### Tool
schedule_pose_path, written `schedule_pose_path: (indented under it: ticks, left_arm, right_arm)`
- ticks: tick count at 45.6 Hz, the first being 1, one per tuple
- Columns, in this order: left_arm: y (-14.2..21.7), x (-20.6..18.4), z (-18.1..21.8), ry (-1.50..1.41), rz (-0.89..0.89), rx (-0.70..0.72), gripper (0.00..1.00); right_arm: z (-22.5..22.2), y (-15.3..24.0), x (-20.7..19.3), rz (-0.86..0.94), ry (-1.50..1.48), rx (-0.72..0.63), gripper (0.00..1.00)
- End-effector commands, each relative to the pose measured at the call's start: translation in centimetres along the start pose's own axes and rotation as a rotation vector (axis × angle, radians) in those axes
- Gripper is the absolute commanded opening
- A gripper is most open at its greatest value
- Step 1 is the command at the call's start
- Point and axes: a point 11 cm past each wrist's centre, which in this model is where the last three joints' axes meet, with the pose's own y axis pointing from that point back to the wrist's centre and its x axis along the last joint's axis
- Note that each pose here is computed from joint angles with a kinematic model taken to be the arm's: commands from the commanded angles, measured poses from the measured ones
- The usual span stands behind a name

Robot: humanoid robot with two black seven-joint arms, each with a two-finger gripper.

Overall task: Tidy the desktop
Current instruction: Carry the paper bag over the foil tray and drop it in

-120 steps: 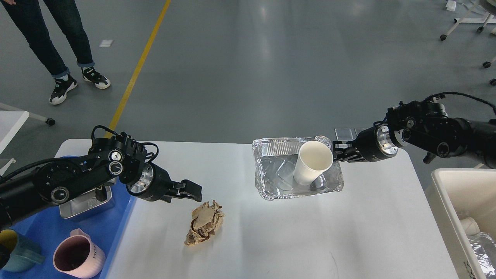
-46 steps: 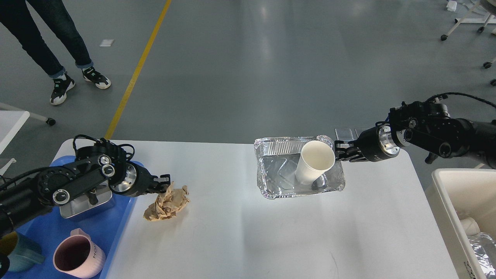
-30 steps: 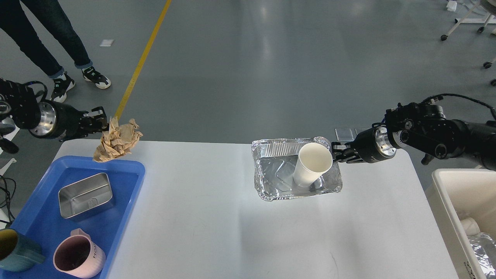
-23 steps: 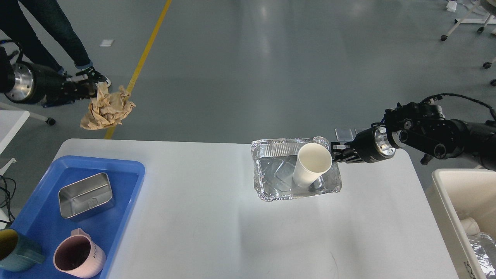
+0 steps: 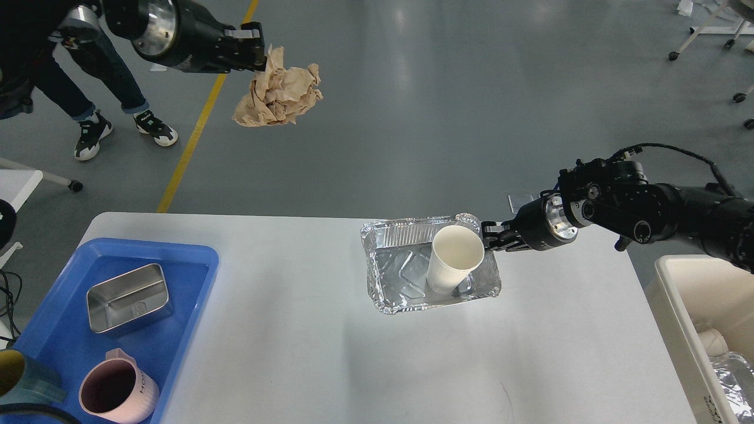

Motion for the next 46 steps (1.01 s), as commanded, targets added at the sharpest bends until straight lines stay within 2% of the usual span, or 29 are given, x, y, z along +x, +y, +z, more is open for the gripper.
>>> schedule_pose_path:
  ticks: [1,12,24,34,37,38,40,43,46]
  left_arm:
    - [-3.2,-2.6,3.8,-0.060,-0.078,-0.039,0.00]
    - [-7.4,-7.5,9.1,-0.167,-0.185,-0.069,0.00]
    - [-10.5,-12.4,10.0,-0.264,-0.290,-0.021,0.00]
    - [-11.5,-14.0,10.1,-0.260,-0.316,-0.024,0.01]
    - [-11.8,-14.0,10.0,-0.239,-0.298,-0.026,0.13]
    - [-11.9,-14.0,10.0,-0.229,-0.292,-0.027,0.23]
    - [-12.1,-14.0,10.0,-0.215,-0.279,-0.029,0.51]
    - [-12.1,-14.0,10.1,-0.197,-0.270,-0.036,0.71]
    - [-12.2,-14.0,10.0,-0.185,-0.269,-0.038,0.99]
  right_arm:
    - [0.0,-0.1,0.4,0.009,0.002,-0.006,0.00]
    - [-0.1,0.0,0.8,0.016,0.003,-0.011,0.00]
    - [-0.5,0.3,1.2,0.022,0.011,-0.008,0.00]
    - [-0.5,0.3,1.3,0.023,0.012,-0.007,0.00]
    - [-0.5,0.4,1.3,0.026,0.011,-0.009,0.00]
    - [-0.5,0.4,1.3,0.024,0.011,-0.008,0.00]
    - [-0.5,0.4,1.3,0.024,0.011,-0.008,0.00]
    - [-0.4,0.4,1.3,0.025,0.010,-0.007,0.00]
    - [-0.4,0.5,1.3,0.025,0.010,-0.009,0.00]
